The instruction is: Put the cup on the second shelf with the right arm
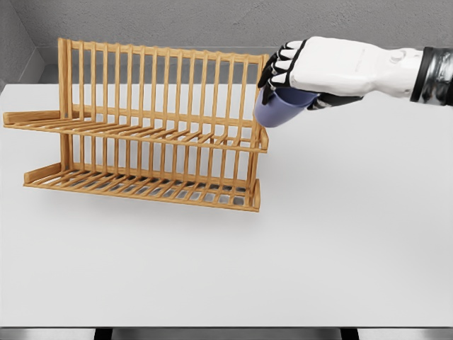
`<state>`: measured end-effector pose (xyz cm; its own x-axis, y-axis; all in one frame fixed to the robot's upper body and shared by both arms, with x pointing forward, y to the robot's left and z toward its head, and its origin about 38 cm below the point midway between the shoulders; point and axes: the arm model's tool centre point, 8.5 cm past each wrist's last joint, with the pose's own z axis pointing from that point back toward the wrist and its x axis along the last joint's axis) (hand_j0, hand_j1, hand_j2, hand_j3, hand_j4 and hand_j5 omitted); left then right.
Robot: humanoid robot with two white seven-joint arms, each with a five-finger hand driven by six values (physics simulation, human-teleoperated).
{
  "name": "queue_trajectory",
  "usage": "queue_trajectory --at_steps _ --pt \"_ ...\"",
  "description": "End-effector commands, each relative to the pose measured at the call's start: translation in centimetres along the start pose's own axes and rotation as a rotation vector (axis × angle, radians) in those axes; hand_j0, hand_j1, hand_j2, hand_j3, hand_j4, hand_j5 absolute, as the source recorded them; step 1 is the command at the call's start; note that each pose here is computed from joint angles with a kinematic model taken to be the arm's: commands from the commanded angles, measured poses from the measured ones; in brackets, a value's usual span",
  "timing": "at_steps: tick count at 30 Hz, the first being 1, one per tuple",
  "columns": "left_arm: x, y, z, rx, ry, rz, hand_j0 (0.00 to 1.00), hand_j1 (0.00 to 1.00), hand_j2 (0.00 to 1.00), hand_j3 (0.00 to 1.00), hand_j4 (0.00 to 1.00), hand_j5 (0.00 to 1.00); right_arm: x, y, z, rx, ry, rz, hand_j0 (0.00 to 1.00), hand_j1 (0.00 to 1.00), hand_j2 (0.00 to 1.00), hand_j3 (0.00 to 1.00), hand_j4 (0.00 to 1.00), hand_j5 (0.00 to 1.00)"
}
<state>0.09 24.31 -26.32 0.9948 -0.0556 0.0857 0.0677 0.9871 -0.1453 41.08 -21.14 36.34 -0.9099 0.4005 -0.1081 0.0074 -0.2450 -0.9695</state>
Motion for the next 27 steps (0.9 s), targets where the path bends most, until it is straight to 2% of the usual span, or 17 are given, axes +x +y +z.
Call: queue_trajectory --at_steps 1,9,20,27 --pt "0.0 0.0 0.0 0.000 0.000 0.000 1.00 1.00 1.00 1.00 1.00 1.00 0.4 0.3 -0.8 0.001 -0.023 -0.013 0.61 0.61 0.61 0.61 0.61 0.61" --pt "0.0 0.0 0.0 0.000 0.000 0.000 1.00 1.00 1.00 1.00 1.00 1.00 1.3 0.2 -2.6 0.009 -0.063 -0.012 0.61 0.61 0.61 0.61 0.61 0.61" --pt "0.0 0.0 0.0 0.000 0.000 0.000 1.00 1.00 1.00 1.00 1.00 1.00 1.9 1.3 -3.8 0.042 -0.092 -0.027 0.61 0.61 0.61 0.61 0.61 0.61" --pt "0.0 0.0 0.0 0.000 0.000 0.000 1.00 1.00 1.00 1.00 1.00 1.00 2.8 2.8 -4.9 0.079 -0.128 -0.044 0.62 0.62 0.62 0.62 0.62 0.62"
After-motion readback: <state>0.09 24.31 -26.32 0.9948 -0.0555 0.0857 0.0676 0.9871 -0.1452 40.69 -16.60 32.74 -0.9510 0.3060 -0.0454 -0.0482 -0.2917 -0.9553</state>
